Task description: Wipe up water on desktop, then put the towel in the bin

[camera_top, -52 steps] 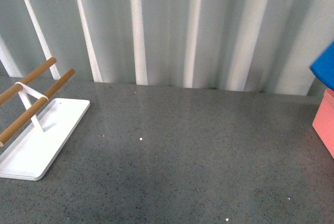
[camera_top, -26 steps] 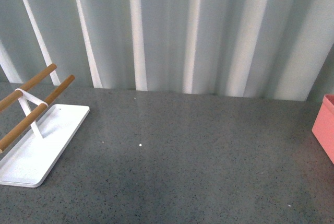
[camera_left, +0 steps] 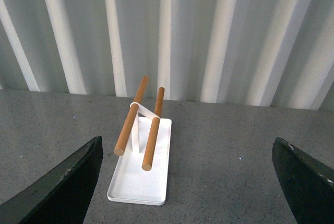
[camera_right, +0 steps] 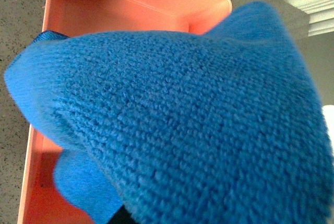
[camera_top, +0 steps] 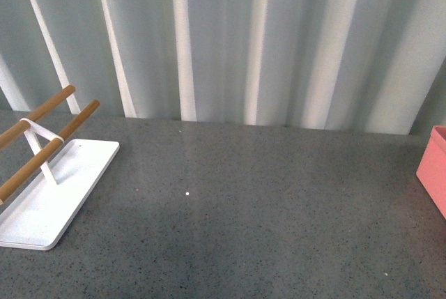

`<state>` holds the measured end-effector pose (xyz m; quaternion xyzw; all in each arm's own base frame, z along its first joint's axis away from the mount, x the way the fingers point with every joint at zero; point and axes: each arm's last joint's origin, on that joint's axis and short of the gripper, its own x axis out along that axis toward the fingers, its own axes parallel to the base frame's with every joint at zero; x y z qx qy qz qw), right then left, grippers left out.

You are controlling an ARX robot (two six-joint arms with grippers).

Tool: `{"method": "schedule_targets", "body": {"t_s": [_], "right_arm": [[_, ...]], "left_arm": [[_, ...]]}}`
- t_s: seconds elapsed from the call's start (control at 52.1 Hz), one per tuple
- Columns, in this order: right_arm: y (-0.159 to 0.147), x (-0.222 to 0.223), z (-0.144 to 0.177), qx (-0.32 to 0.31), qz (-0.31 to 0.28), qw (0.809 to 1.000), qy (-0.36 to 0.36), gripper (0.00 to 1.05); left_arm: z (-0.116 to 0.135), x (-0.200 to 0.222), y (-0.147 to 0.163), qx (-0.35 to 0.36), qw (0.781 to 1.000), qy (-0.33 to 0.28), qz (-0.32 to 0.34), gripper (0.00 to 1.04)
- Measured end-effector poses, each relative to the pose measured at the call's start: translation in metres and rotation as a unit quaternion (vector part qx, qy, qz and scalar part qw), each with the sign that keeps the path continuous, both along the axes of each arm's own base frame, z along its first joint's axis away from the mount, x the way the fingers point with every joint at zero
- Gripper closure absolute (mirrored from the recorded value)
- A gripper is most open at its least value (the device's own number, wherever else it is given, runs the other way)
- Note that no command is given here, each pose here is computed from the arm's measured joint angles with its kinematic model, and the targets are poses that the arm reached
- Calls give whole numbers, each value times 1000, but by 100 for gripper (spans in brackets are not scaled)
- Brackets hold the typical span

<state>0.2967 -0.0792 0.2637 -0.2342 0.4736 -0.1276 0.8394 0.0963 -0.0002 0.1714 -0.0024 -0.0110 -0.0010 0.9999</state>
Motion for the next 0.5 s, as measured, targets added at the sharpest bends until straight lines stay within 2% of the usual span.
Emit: {"method": "schedule_targets", "body": {"t_s": [0.058,0.134,0.499], "right_arm": [[0,0,0,-1,0,1000,1,76],[-1,0,0,-2,0,1000,0,59],[-1,0,1,-2,0,1000,-1,5]], "left_arm": [[0,0,0,0,1000,0,0,7],[0,0,0,0,1000,0,0,7],[0,0,0,0,1000,0,0,7]]}}
